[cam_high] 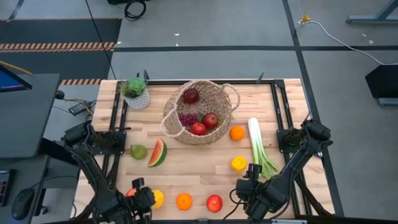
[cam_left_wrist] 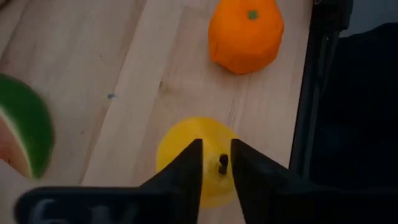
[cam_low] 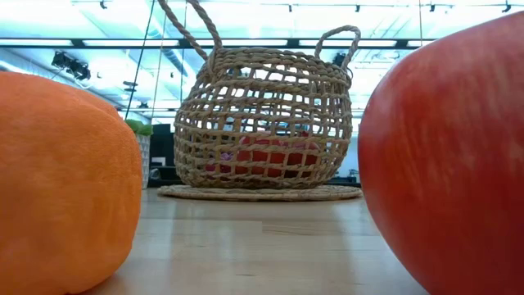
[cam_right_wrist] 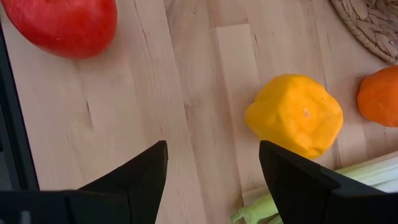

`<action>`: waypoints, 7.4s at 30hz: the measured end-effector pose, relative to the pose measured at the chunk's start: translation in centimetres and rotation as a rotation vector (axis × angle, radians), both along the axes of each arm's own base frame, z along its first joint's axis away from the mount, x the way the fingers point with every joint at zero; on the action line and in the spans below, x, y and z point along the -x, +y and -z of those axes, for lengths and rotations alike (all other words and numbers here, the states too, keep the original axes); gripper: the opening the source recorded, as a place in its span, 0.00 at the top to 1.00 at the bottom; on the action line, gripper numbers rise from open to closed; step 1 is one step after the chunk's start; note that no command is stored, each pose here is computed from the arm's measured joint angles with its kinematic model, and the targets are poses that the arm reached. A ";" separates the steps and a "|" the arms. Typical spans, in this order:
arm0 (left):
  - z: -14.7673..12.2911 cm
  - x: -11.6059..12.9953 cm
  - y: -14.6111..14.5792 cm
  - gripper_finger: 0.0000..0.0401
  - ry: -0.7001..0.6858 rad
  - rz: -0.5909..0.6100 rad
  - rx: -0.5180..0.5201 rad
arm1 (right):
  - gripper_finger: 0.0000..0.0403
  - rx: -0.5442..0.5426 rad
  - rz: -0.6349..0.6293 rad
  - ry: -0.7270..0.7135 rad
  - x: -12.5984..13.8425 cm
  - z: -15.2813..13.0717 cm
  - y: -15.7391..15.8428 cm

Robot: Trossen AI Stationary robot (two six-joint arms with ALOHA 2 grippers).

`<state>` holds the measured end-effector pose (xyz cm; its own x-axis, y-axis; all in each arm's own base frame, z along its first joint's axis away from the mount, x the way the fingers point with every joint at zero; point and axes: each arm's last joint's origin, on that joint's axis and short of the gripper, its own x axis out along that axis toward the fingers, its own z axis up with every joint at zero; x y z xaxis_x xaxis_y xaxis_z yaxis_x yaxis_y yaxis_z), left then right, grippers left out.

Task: Build produce basket
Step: Put the pear into the basket, then put the green pear into the basket

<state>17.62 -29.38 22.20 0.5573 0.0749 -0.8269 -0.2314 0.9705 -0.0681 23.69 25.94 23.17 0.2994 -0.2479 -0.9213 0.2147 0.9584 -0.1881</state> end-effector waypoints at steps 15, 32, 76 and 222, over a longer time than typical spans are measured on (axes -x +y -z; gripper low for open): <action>0.0 -0.2 0.1 0.96 0.023 0.043 -0.013 | 0.36 0.000 0.000 0.000 0.0 0.0 0.0; -5.2 -5.1 1.0 0.97 -0.052 0.239 -0.090 | 0.36 -0.001 0.000 -0.002 0.0 0.0 0.0; -18.4 -17.8 25.7 0.88 -0.080 -0.045 -0.472 | 0.36 0.014 -0.003 -0.017 -0.1 0.0 0.0; 1.2 9.7 17.3 0.88 0.042 -0.490 -0.180 | 0.36 0.020 0.001 -0.023 -0.2 0.0 -0.2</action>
<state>7.89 -12.08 21.05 0.3879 0.4613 -0.7980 -0.6602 0.7432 0.1087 23.88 25.78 23.19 0.3202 -0.2662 -0.9092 0.2203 0.9543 -0.2018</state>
